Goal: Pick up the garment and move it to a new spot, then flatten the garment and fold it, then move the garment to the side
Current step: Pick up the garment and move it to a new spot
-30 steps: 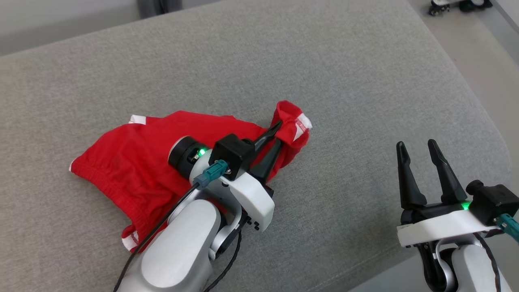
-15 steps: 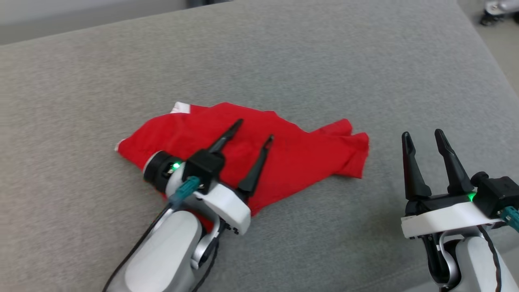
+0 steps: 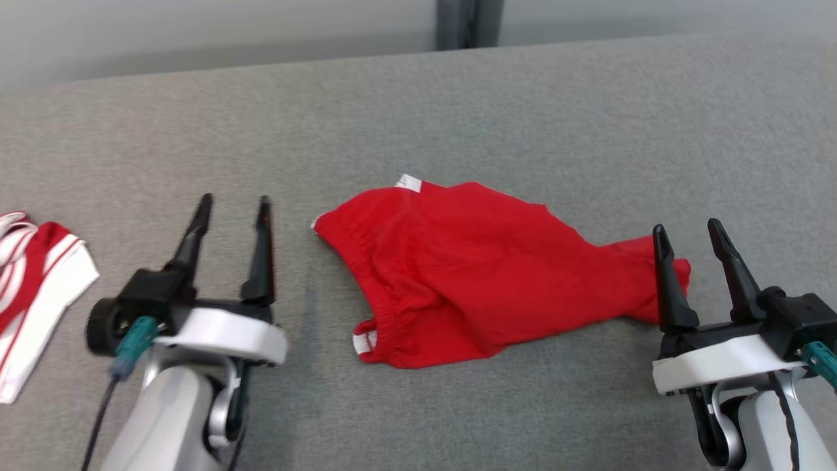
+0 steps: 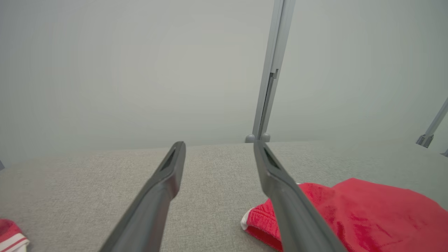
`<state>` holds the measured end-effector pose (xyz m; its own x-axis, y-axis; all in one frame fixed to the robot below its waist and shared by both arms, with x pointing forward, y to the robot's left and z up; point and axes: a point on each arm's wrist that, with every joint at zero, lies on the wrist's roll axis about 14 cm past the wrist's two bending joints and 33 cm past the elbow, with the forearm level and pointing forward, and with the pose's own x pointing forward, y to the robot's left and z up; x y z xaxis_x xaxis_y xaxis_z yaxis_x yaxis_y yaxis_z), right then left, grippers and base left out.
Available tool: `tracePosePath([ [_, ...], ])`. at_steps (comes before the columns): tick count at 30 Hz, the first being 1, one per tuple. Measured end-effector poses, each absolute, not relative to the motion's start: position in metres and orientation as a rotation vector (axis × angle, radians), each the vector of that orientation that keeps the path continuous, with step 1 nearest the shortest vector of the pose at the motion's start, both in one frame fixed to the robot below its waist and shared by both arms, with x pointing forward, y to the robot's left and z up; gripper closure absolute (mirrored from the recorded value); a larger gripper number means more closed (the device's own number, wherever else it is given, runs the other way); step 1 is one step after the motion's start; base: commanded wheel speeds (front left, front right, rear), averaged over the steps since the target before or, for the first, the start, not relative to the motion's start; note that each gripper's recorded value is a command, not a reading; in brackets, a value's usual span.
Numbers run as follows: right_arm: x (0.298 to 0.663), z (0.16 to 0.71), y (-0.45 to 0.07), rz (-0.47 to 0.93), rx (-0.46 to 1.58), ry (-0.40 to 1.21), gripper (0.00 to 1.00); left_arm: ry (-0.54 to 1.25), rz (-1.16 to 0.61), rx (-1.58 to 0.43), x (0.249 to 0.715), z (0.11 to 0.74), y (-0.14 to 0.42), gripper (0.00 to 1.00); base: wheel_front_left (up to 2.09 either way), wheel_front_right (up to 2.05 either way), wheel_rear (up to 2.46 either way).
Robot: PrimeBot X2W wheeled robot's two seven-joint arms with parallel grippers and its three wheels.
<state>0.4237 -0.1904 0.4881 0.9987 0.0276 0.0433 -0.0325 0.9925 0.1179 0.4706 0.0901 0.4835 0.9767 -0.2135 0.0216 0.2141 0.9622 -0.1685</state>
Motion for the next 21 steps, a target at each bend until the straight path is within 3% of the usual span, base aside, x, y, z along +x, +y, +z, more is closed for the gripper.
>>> tracePosePath([
  [8,0.420,0.499,-0.171,0.087,0.114,-0.066,0.00,-0.048,-0.046,-0.135,0.440,0.498,0.161,0.00,0.00,0.00,0.00],
  [21,0.388,0.499,-0.181,0.063,0.099,-0.057,0.00,-0.026,-0.058,-0.110,0.396,0.493,0.162,0.00,0.00,0.00,0.00],
])
